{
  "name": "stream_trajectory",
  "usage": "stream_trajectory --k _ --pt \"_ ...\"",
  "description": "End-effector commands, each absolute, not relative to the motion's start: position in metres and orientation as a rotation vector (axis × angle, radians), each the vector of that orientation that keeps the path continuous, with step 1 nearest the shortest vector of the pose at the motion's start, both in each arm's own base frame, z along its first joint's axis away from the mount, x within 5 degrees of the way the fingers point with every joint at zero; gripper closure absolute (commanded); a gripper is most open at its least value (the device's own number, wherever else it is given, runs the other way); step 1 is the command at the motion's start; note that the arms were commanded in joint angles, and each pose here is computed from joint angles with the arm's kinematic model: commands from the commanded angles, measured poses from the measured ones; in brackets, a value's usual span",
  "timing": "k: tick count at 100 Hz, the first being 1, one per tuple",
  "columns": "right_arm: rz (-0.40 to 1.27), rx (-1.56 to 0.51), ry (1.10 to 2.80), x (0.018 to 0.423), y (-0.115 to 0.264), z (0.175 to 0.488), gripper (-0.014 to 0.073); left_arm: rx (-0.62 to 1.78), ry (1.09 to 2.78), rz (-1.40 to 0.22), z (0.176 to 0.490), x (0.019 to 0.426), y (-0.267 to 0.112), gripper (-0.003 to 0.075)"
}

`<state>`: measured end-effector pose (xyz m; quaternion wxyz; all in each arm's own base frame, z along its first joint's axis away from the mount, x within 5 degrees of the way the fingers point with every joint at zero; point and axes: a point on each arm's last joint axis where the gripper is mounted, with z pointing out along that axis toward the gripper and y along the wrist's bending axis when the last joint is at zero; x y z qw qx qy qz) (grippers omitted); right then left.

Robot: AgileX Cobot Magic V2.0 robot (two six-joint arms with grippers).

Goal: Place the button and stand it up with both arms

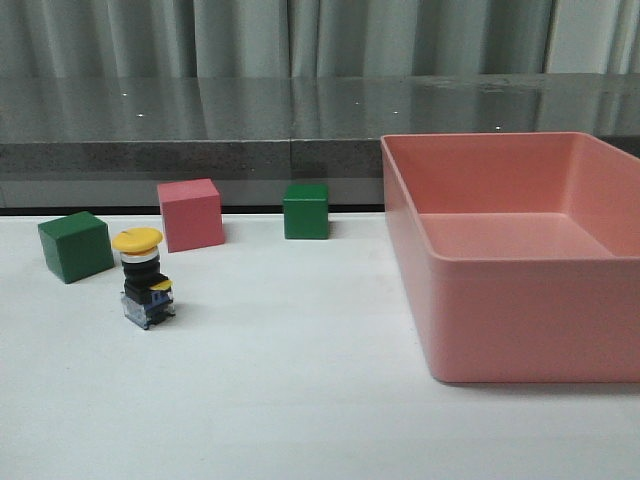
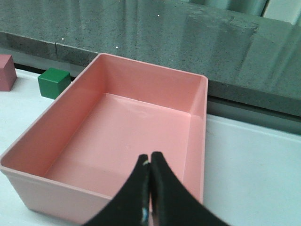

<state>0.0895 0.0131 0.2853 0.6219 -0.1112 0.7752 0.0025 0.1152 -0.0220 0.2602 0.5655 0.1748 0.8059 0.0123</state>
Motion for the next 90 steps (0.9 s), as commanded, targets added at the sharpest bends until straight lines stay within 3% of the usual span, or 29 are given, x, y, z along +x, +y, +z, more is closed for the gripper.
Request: stream_trajectory --k 1,56,90 --pt "-0.006 -0.231 1.681 0.091 0.012 0.301 0.0655 0.347 1.701 0.015 0.273 0.114 -0.022 0.0740" --pt "-0.006 -0.231 1.681 0.091 0.012 0.301 0.0655 0.129 1.434 0.045 0.214 0.053 -0.003 0.0740" --pt "-0.005 -0.232 1.682 0.091 0.012 0.301 0.0655 0.124 1.456 -0.039 0.203 0.055 -0.006 0.0740"
